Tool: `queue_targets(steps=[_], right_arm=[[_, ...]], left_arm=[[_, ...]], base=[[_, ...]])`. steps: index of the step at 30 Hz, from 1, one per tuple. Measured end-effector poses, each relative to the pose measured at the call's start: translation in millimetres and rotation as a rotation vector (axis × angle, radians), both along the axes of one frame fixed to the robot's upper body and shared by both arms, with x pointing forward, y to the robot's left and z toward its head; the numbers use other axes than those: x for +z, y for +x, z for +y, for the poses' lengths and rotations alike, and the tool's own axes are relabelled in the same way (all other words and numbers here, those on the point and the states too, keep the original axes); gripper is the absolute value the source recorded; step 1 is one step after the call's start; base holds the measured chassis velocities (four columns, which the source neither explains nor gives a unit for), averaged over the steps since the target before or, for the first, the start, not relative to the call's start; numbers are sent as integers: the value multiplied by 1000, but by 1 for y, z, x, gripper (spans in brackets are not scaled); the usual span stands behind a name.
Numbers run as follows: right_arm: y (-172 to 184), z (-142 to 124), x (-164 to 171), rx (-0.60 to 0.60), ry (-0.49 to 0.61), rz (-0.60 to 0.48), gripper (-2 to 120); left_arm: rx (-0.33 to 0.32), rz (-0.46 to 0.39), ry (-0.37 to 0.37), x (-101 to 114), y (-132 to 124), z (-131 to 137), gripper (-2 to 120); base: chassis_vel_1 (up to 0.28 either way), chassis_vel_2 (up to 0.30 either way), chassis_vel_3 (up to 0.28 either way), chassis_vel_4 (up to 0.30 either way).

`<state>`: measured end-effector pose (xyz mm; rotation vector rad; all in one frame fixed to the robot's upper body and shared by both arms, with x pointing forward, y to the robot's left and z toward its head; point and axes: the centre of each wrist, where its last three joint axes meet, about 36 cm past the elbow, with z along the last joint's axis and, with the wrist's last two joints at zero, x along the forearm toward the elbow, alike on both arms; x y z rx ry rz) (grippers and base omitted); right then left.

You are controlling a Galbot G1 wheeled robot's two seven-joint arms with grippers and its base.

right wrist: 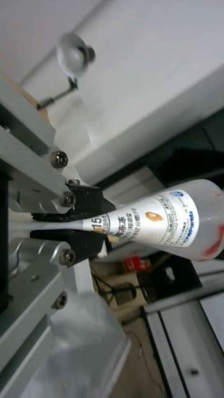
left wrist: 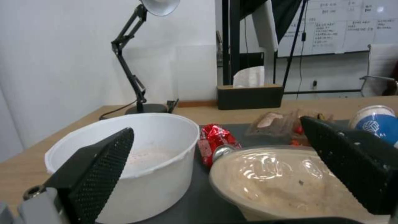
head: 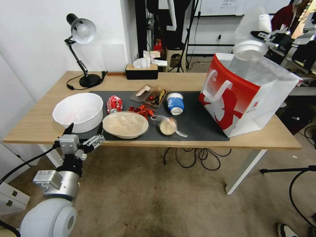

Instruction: Pick up the trash from the table and place it into the takeout bag.

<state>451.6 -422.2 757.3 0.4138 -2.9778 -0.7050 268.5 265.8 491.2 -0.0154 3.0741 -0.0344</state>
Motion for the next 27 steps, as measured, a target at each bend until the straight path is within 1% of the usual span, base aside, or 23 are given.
queue_targets(steps=[1,4,8,15,17,20,21,24,25,26,27], right_arm=[[0,0,0,0,0,0,0],[13,-18,-6,-64,-13,8,0],[24,-28,-13,-96,-1,25,0],[37,-26,-29,-97,0,70,0],[39,-24,-33,-90,3,81,2],[40,-20,-39,-78,8,95,16],[40,-20,-39,-78,8,95,16],[39,-18,-44,-74,5,106,30],[39,-18,-44,-74,5,106,30],[39,-17,-44,-74,4,108,33],[39,-18,-45,-74,3,110,38]], left_arm=[[0,0,0,0,0,0,100],[0,2,0,0,0,-1,100],[1,6,-1,-2,0,-1,100],[4,7,2,-2,-1,0,100],[5,7,3,-2,-1,1,100],[6,8,7,-2,-1,2,100],[6,8,7,-2,-1,2,100],[5,9,6,-3,-1,2,100],[5,9,6,-3,-1,2,100],[5,9,6,-3,-1,2,100],[4,10,5,-3,-1,2,100]], base=[[0,0,0,0],[0,0,0,0],[0,0,0,0],[0,0,0,0],[0,0,0,0],[0,0,0,0],[0,0,0,0],[0,0,0,0],[0,0,0,0],[0,0,0,0],[0,0,0,0]])
